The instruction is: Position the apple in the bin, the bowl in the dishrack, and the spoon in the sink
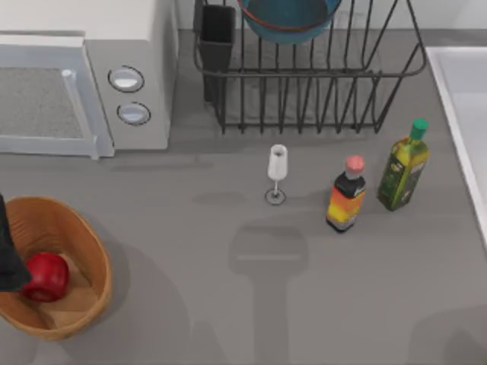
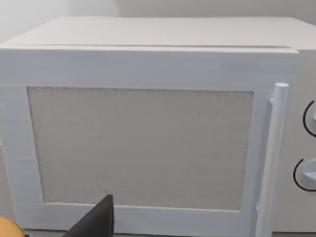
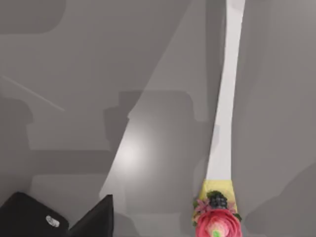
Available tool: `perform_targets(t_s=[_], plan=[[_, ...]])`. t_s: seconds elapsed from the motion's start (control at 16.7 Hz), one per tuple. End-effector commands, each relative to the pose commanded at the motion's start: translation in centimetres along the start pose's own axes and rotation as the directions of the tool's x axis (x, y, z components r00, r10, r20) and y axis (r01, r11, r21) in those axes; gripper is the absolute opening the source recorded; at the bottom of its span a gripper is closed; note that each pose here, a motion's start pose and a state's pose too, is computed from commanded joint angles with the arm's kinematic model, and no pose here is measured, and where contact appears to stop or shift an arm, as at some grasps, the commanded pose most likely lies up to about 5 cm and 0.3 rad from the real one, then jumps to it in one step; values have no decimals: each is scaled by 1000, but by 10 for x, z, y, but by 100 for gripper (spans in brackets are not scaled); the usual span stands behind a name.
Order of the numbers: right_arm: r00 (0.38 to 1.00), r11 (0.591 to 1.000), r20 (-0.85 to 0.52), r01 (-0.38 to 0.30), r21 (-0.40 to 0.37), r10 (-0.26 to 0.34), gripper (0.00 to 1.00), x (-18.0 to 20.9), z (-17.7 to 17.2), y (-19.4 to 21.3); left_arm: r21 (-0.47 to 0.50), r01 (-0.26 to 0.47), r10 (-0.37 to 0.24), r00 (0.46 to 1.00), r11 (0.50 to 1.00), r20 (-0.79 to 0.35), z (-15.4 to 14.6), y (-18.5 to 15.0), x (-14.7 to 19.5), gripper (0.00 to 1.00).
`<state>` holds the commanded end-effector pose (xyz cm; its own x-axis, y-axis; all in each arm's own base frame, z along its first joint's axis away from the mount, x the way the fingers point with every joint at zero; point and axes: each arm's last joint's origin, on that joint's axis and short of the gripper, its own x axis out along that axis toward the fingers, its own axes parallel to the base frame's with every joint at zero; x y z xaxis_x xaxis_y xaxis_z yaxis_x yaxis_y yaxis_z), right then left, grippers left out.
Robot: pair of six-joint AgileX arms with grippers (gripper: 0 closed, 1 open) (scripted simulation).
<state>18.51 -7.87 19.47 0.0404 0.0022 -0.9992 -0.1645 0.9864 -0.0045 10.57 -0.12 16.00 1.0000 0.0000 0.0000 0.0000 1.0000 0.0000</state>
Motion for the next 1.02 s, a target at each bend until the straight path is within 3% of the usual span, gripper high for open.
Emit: perform_targets(t_s=[0.24,0.78,1.02], plan=[[1000,1000,-4,-2,0,2,100,10,-1,2,0,0,0,1000,1000,0,0,0,0,100],[1000,1000,9,5,-1,-5,100,90,1,2,0,0,0,1000,1000,0,0,0,0,100],[1000,1000,0,0,0,0,100,100,0,0,0,0,0,1000,1000,0,0,0,0,100]])
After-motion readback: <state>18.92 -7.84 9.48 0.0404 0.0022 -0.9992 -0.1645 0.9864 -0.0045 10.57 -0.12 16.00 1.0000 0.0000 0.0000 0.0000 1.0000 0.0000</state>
